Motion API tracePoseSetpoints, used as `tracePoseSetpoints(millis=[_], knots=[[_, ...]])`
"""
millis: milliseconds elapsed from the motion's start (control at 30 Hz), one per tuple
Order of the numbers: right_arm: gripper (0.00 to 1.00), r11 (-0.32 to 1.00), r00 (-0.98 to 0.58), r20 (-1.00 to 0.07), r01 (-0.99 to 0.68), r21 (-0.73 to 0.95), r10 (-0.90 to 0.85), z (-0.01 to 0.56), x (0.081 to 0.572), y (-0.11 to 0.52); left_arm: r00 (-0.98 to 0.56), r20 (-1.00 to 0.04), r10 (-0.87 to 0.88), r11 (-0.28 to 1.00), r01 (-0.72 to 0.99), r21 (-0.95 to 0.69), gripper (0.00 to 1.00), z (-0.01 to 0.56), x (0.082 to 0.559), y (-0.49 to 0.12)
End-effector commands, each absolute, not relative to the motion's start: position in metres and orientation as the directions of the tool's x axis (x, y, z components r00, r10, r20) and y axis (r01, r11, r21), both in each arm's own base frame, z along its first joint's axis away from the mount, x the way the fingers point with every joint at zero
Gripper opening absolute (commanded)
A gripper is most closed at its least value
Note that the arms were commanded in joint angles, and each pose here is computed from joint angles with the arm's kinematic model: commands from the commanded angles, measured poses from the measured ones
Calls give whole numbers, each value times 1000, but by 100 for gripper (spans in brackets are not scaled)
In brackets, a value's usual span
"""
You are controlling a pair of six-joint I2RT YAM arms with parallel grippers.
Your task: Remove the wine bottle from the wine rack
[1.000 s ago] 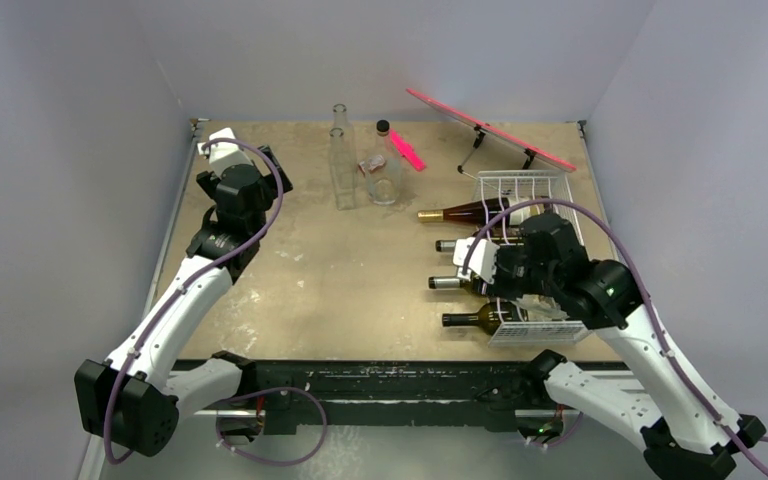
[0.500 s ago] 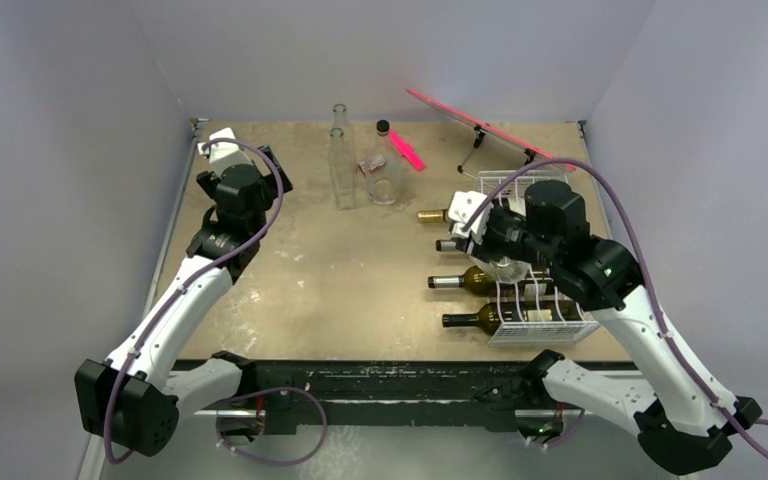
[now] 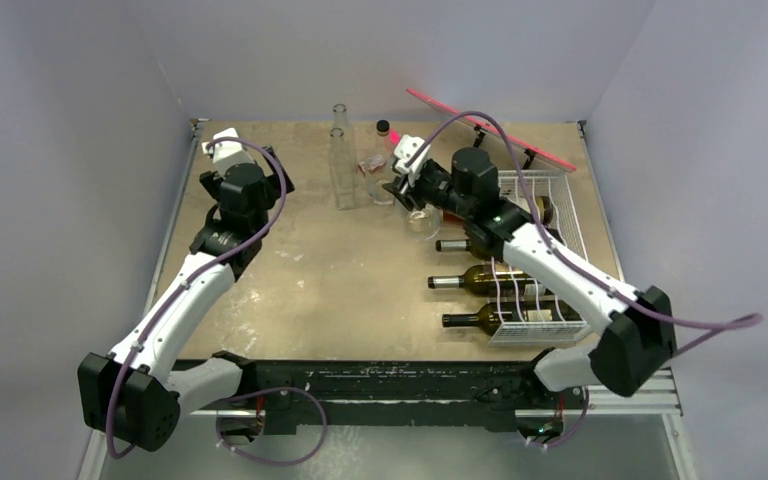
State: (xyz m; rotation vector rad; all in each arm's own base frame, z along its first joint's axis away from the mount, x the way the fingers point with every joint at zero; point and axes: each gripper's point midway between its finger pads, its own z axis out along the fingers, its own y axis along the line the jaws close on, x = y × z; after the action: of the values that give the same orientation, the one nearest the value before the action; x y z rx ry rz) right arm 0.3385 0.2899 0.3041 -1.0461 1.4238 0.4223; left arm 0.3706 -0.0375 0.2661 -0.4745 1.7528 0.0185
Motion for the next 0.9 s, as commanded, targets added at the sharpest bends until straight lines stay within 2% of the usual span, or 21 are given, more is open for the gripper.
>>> tracePoseSetpoints(millis=[0, 267, 633, 867], knots=[[0, 611, 508, -861, -674, -415, -24, 435, 349, 310, -90, -942, -325, 907, -312, -283, 92, 292, 375, -39], [0, 488, 455, -866, -815, -312, 206, 418, 358, 361, -86, -945, -317, 907, -320, -275, 92, 293, 374, -37], [0, 446, 405, -849, -864, -234, 340, 385, 389, 414, -88, -947, -309, 906, -332, -264, 92, 292, 374, -34], [0, 447, 391, -852, -868, -216, 348, 369, 402, 434, -102, -946, -307, 908, -330, -259, 92, 287, 377, -36]])
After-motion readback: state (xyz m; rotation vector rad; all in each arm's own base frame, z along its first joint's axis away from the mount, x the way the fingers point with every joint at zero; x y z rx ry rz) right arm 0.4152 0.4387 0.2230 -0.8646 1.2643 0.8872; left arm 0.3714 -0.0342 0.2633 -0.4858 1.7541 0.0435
